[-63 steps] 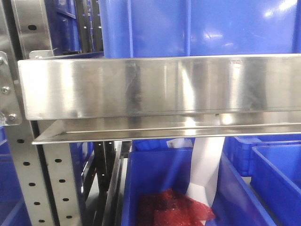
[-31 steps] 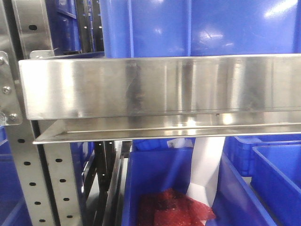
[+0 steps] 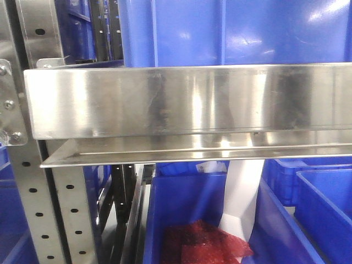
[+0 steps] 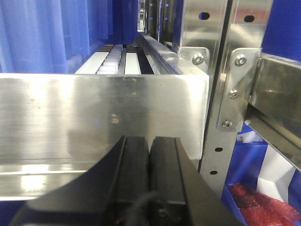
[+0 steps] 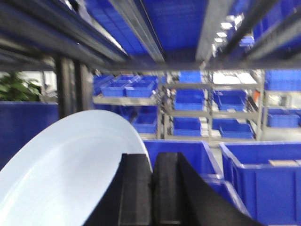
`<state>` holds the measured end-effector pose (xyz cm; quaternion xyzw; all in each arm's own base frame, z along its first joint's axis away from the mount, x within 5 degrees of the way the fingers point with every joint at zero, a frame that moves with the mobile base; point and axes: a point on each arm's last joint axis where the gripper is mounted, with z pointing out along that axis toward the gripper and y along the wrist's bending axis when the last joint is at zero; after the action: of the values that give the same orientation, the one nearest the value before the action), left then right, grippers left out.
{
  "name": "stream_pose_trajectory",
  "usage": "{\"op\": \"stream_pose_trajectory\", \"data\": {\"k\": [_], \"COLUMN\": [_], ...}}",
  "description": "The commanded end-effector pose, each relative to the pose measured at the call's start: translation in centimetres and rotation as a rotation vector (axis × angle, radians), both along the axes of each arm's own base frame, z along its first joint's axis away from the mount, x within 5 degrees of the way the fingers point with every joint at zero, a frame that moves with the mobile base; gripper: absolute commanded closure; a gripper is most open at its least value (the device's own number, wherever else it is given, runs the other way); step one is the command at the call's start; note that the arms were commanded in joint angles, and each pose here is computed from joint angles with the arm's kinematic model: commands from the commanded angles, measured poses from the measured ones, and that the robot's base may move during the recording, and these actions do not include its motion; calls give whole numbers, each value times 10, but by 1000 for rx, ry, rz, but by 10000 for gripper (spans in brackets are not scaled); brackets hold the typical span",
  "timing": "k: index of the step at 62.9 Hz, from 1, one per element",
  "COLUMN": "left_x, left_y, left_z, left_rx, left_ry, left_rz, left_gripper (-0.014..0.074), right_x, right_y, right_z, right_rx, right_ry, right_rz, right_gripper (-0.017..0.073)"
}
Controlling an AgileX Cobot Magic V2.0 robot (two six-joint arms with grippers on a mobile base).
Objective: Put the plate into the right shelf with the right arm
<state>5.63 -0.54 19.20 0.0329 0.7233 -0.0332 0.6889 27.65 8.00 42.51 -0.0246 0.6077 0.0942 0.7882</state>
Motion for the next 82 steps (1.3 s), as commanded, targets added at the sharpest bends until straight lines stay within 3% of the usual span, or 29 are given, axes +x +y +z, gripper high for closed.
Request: {"op": "stream_pose_trajectory", "data": {"k": [1,7,16,23,41,62,82], "left_x": [0,0,0,0,0,0,0], "left_y": [0,0,0,0,0,0,0], "left_z": [5,5,5,5,5,5,5], "left_rx": [-15,-15,-15,-15,-15,-15,-15], "left_ry": [-82,-82,-82,-82,-82,-82,-82], "left_rz": [2,2,2,2,2,2,2], "left_gripper": [640,640,640,640,640,640,640], "right_x": [-2,8,9,8,-16,-104,-192], "right_y": [-7,0,2,2,-3,-20,-38], "right_z": [22,8,5,5,23,61,71], "right_rx": [32,0,-5,-8,-2,-26,-82], "right_ry": [-150,-52,-16,-7,-18,-5,4], "right_rz": [-62,-25,-5,0,35,173,292], "right_gripper": [492,358,62,-88,-62,-62,-62]}}
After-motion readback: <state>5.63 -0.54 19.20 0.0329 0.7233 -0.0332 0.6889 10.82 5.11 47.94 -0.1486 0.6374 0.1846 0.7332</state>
